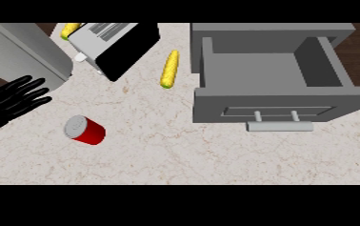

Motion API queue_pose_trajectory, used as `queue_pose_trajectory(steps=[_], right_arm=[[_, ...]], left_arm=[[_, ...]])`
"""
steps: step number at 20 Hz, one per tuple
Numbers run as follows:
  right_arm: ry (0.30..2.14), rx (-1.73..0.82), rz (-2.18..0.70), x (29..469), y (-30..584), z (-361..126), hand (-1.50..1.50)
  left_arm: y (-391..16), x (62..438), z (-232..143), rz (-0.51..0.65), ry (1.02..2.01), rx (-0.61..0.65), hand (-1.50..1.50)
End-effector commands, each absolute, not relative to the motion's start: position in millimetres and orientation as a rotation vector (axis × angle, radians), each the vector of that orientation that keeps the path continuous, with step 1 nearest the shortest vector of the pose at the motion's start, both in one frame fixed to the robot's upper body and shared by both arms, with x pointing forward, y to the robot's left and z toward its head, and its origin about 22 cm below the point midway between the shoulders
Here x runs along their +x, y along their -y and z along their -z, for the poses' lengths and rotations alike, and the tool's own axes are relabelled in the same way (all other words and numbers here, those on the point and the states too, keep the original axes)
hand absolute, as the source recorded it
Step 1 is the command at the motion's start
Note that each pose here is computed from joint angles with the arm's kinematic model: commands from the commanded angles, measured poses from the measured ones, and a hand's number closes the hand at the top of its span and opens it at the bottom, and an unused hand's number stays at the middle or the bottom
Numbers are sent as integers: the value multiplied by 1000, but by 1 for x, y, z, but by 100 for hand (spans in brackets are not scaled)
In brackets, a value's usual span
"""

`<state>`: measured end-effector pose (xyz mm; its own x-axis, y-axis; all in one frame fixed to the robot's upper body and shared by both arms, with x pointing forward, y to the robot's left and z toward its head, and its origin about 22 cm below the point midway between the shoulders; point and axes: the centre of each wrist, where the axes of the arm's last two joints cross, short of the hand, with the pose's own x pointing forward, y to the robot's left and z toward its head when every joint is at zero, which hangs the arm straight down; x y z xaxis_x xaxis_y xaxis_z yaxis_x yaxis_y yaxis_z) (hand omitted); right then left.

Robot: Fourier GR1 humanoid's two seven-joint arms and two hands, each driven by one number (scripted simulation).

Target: Pick up the can, place it into the drawer and close the drawer

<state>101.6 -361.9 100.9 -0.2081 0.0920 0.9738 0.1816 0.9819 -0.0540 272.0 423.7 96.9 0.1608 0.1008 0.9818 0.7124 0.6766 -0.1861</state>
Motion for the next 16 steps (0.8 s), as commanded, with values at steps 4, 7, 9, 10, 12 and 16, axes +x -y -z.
queue_pose_trajectory(steps=[4,7,9,10,12,16], right_arm=[[1766,-197,103,96,367,-88,-150],[1786,-210,113,95,360,-107,-150],[1796,-195,94,93,366,-100,-150],[1778,-194,79,90,381,-85,-150],[1782,-195,95,82,385,-98,-150],[1775,-168,108,97,364,-110,-150]], left_arm=[[-397,280,-56,513,1334,-709,-150],[-395,282,-49,523,1366,-704,-150],[-397,283,-41,508,1354,-672,-150],[-401,290,-44,498,1353,-659,-150],[-410,283,-24,502,1339,-634,-150],[-404,284,-6,468,1368,-612,-150]])
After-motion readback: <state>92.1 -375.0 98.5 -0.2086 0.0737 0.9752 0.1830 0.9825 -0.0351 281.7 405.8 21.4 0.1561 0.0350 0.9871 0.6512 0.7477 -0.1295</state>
